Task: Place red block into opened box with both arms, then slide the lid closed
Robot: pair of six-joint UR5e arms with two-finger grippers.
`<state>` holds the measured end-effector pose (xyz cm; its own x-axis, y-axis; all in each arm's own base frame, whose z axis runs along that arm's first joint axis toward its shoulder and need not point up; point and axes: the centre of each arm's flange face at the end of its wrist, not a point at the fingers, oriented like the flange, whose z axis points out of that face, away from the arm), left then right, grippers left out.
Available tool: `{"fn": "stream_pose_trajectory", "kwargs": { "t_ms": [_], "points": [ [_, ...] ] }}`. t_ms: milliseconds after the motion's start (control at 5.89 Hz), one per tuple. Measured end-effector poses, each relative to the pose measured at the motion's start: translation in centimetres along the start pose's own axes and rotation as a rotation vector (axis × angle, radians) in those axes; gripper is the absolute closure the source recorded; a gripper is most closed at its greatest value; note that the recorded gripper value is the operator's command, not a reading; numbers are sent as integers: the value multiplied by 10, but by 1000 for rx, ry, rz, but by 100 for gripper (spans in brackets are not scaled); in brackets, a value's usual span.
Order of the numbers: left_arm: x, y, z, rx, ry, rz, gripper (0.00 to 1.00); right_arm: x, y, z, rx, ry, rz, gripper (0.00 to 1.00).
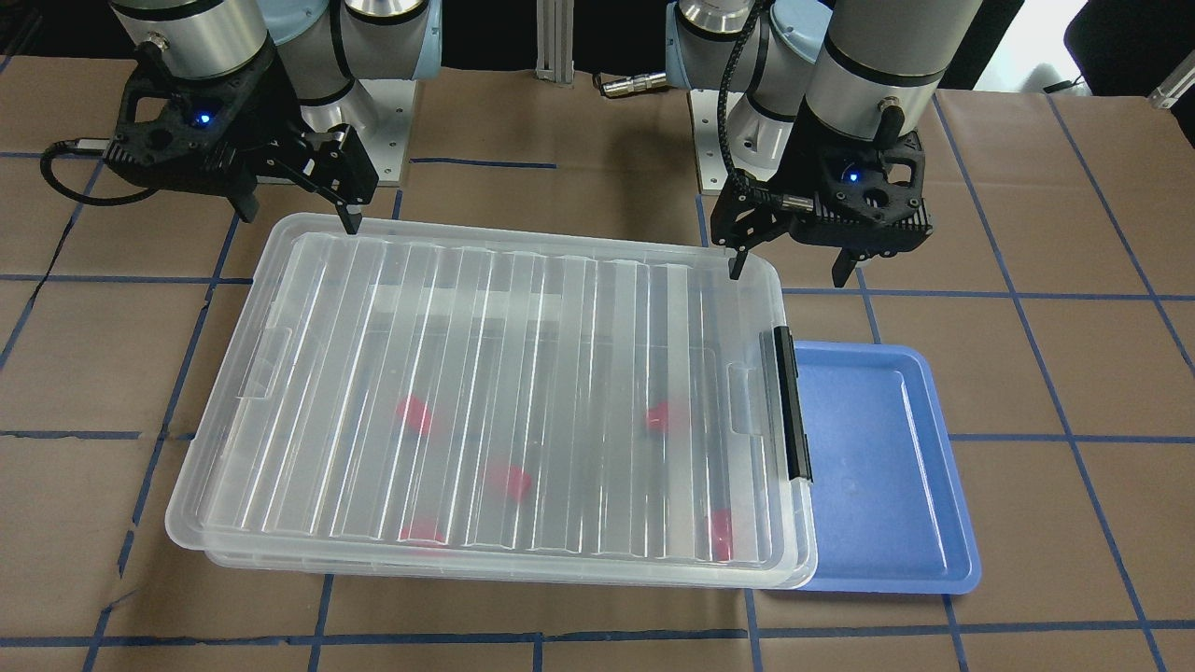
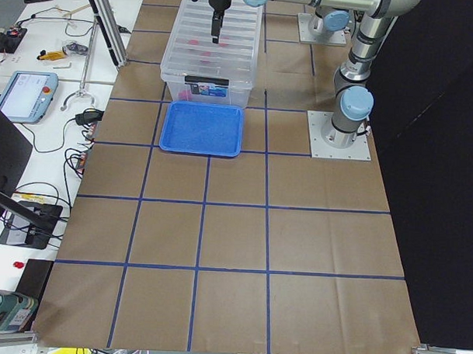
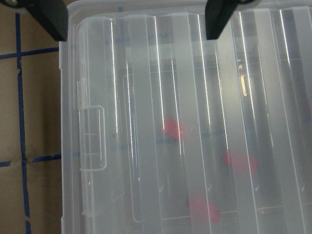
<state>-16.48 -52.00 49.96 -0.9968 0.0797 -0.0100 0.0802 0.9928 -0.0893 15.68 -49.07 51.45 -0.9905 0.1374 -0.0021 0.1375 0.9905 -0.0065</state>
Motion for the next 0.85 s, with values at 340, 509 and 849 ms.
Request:
{"fn": "stream_pose_trajectory", "kwargs": {
  "t_ms": [340, 509, 849],
  "points": [
    [0, 0, -1, 2, 0, -1, 1, 2, -1, 0, -2, 1, 3, 0],
    [-1, 0, -1, 2, 0, -1, 1, 2, -1, 0, -2, -2, 4, 0],
    [-1, 0, -2, 2, 1, -2, 1, 2, -1, 1, -5, -4, 4, 0]
  ]
}}
